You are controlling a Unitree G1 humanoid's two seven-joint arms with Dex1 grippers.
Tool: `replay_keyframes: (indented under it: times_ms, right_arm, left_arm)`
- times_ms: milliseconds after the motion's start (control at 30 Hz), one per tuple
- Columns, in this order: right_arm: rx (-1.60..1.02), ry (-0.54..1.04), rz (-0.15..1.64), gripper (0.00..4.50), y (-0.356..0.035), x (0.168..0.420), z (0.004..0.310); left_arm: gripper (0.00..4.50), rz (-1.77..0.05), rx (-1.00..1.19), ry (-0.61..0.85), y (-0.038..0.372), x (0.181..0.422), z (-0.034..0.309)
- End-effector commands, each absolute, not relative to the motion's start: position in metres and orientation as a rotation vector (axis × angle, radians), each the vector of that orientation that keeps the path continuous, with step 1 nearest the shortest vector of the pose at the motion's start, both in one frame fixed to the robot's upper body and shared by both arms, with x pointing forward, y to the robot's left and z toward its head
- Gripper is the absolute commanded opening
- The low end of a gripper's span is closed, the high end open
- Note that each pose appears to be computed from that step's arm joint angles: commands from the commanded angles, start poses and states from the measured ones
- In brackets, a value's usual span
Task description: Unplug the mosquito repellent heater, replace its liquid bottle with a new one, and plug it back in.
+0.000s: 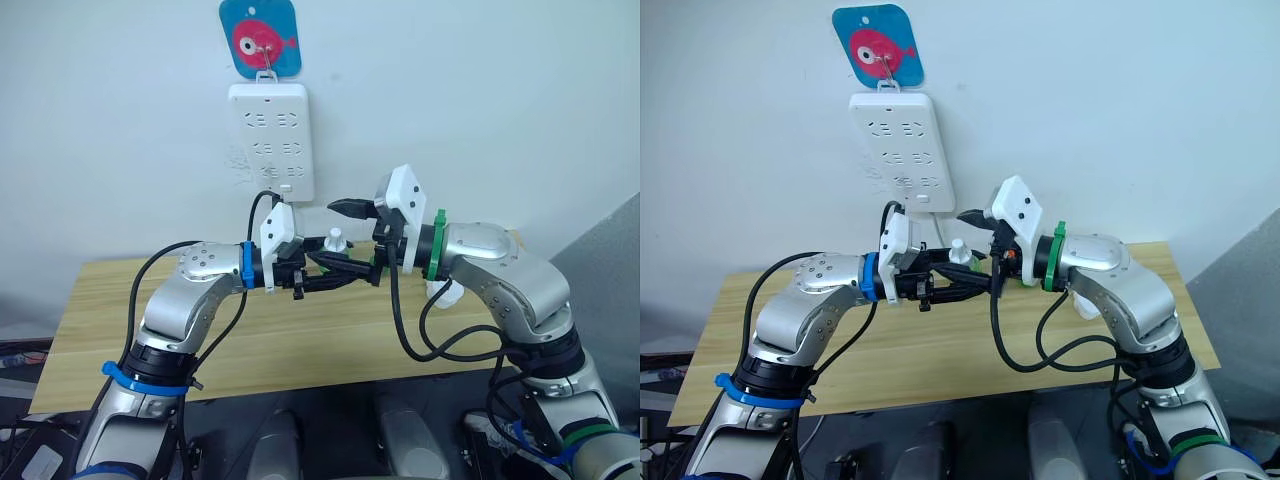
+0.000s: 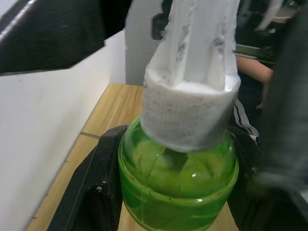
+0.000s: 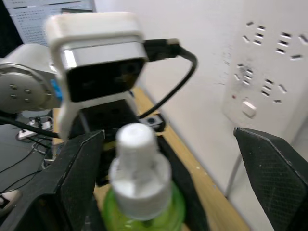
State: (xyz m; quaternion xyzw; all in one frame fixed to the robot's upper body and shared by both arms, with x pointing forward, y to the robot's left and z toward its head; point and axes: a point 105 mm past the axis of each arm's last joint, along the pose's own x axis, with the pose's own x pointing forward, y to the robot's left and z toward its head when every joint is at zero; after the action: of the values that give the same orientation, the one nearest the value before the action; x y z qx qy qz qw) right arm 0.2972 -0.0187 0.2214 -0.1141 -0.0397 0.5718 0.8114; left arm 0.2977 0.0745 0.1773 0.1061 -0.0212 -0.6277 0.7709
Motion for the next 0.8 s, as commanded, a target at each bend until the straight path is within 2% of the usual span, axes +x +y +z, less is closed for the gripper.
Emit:
replay_keyframes:
  times_ms: [33,267,367,500,800]
  right_arm:
    - [-0.266,-0.115,1.212,4.50,-0.038,0.297,0.233]
    - [-0.316,-0.007,1.224,4.50,-0.078,0.291,0.227]
    - [-0.333,0.038,1.287,4.50,-0.085,0.279,0.227]
    - [-0.275,0.017,1.352,4.50,-0.071,0.267,0.236]
    - [-0.226,-0.035,1.364,4.50,-0.035,0.273,0.241]
  left_arm:
    - [2.34,-1.372,0.246,-0.087,0.073,0.293,0.184]
    - [2.34,-1.360,0.249,-0.082,0.077,0.294,0.183]
    - [2.34,-1.360,0.251,-0.078,0.078,0.294,0.182]
    - [2.34,-1.364,0.253,-0.076,0.077,0.294,0.181]
    - [2.34,-1.384,0.268,-0.075,0.074,0.292,0.179]
